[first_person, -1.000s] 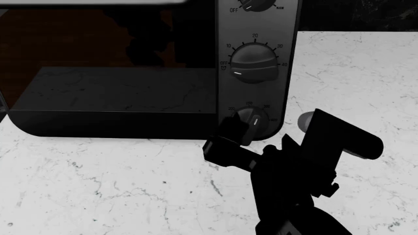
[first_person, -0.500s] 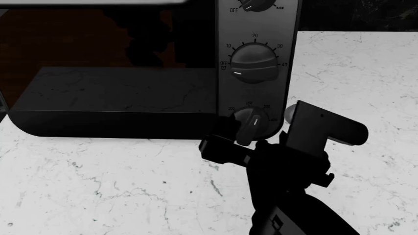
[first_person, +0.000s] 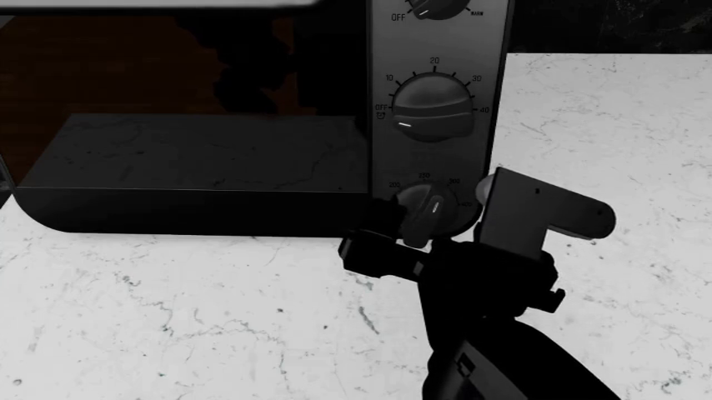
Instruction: Decrease the toaster oven temperature.
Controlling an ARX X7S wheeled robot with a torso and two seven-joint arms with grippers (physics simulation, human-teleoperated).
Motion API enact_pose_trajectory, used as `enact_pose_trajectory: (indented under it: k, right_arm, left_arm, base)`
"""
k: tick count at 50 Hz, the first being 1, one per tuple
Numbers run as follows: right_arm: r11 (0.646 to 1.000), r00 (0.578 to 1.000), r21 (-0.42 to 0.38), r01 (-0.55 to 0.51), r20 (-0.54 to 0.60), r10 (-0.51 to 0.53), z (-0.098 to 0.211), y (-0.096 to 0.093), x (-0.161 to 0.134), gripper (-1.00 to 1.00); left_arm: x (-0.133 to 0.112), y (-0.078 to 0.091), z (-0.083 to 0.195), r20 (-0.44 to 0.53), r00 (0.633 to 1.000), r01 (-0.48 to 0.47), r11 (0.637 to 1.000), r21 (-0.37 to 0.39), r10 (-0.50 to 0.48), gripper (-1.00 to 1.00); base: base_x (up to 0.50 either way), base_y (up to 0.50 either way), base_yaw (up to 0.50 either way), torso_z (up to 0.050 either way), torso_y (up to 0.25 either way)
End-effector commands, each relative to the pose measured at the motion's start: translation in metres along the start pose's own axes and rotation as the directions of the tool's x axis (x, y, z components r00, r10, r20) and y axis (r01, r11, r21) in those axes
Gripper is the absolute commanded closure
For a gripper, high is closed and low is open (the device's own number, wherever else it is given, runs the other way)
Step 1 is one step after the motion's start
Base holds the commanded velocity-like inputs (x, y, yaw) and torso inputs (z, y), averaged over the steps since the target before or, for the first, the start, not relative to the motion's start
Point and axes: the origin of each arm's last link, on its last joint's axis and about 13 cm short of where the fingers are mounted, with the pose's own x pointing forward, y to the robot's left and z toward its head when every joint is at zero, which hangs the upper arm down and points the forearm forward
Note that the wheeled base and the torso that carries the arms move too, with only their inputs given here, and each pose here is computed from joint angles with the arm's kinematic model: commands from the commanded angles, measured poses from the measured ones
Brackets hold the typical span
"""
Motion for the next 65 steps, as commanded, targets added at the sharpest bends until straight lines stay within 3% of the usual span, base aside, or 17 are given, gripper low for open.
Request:
enact_pose_trajectory:
  k: [1, 5, 6, 23, 27, 38, 51, 65]
  right_arm:
    - [1.000, 1.000, 0.010, 0.002, 0.001, -0.002, -0.002, -0.001, 0.004, -1.00]
    - [1.000, 1.000, 0.019, -0.005, -0.004, 0.005, -0.002, -0.001, 0.005, -1.00]
    - [1.000, 1.000, 0.002, 0.001, 0.001, -0.001, -0.002, 0.000, 0.004, 1.00]
    - [0.999, 1.000, -0.047, -0.010, 0.003, 0.010, -0.002, 0.000, 0.002, 1.00]
    - [0.993, 1.000, -0.114, -0.011, 0.005, 0.011, -0.004, 0.000, 0.003, 1.00]
    - [0.978, 1.000, -0.206, 0.007, 0.000, -0.007, -0.004, -0.002, 0.004, 1.00]
    - [0.927, 0.999, -0.373, 0.039, -0.012, -0.047, 0.001, -0.004, 0.007, 1.00]
    - [0.875, 0.997, -0.482, 0.047, -0.023, -0.067, 0.002, -0.005, 0.013, 1.00]
  left_arm:
    - [0.001, 0.002, -0.001, 0.003, 1.000, -0.006, 1.000, 0.006, 0.006, -1.00]
    - [0.001, 0.002, -0.001, 0.004, 1.000, -0.009, 1.000, 0.006, 0.009, -1.00]
    - [0.001, 0.002, -0.001, 0.004, 1.000, -0.009, 1.000, 0.006, 0.009, -1.00]
    - [0.001, 0.003, -0.001, 0.005, 1.000, -0.010, 1.000, 0.007, 0.010, -1.00]
    - [0.001, 0.003, -0.001, 0.005, 1.000, -0.012, 1.000, 0.007, 0.012, -1.00]
    - [0.002, 0.003, -0.002, 0.005, 1.000, -0.012, 1.000, 0.007, 0.012, -1.00]
    - [0.001, 0.003, -0.001, 0.005, 1.000, -0.012, 1.000, 0.010, 0.012, -1.00]
    - [0.001, 0.003, -0.001, 0.003, 1.000, -0.010, 1.000, 0.008, 0.010, -1.00]
  base:
    - [0.00, 0.00, 0.00, 0.000, 0.000]
    - [0.00, 0.00, 0.00, 0.000, 0.000]
    - [0.00, 0.00, 0.00, 0.000, 0.000]
    - [0.00, 0.00, 0.00, 0.000, 0.000]
    - [0.00, 0.00, 0.00, 0.000, 0.000]
    - [0.00, 0.00, 0.00, 0.000, 0.000]
    - [0.00, 0.00, 0.00, 0.000, 0.000]
    - [0.01, 0.00, 0.00, 0.000, 0.000]
